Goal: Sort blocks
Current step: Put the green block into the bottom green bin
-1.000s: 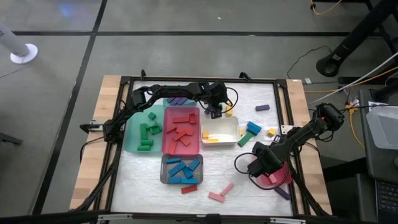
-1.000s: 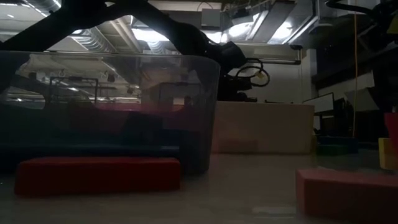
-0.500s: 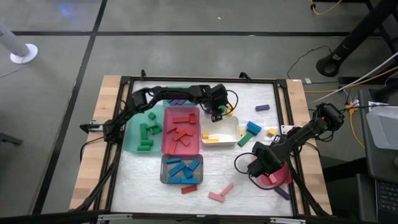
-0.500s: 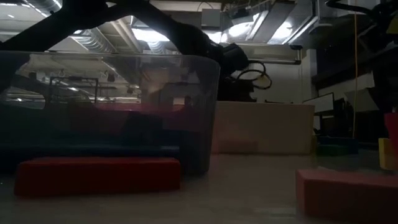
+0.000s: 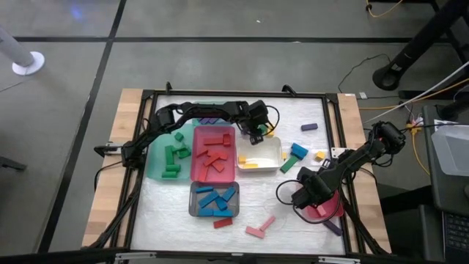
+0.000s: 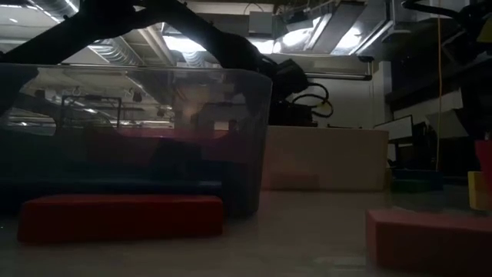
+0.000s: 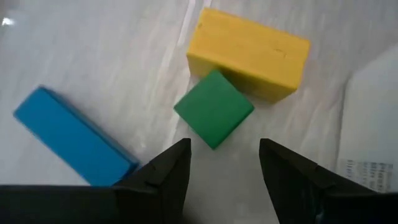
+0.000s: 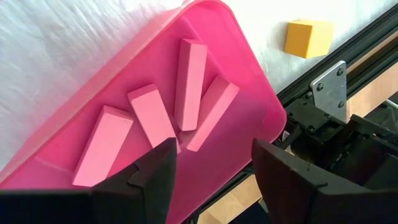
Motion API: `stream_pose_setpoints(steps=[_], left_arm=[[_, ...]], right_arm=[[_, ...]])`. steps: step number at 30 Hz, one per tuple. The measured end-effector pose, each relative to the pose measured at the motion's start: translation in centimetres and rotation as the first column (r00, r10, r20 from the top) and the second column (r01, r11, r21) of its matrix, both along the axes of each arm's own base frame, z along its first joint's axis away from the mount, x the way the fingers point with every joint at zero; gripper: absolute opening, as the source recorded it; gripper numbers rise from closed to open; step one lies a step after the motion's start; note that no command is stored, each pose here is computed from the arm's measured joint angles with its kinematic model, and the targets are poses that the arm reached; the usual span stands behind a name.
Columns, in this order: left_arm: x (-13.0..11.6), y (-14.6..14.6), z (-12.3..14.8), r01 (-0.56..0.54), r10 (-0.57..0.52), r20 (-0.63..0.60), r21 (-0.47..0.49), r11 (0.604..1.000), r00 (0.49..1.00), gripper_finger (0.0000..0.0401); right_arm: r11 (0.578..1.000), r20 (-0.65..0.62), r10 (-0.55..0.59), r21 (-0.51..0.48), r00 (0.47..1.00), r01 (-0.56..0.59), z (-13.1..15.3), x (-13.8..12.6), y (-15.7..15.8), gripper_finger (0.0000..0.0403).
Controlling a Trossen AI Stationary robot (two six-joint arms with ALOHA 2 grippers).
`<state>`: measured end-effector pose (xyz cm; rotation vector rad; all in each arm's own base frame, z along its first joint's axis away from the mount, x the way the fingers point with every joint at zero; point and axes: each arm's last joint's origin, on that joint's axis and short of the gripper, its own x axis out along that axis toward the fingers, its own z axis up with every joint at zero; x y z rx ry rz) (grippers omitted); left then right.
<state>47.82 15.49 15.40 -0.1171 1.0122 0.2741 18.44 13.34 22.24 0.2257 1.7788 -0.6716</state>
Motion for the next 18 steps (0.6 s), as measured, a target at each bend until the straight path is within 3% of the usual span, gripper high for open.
stream_pose_setpoints(steps=[10, 18], left_arm=[[0.5, -0.7, 2.7, -0.184, 0.188, 0.061, -0.069, 0.981, 0.98, 0.018], [1.0, -0.4, 2.2, -0.272, 0.28, 0.105, -0.082, 0.959, 0.954, 0.018]], right_arm=[[1.0, -0.004, -0.003, 0.007, 1.0, 0.003, 0.0, 0.0, 0.0, 0.0209], [1.0, -0.003, -0.003, 0.007, 1.0, 0.003, 0.0, 0.0, 0.0, 0.0209]])
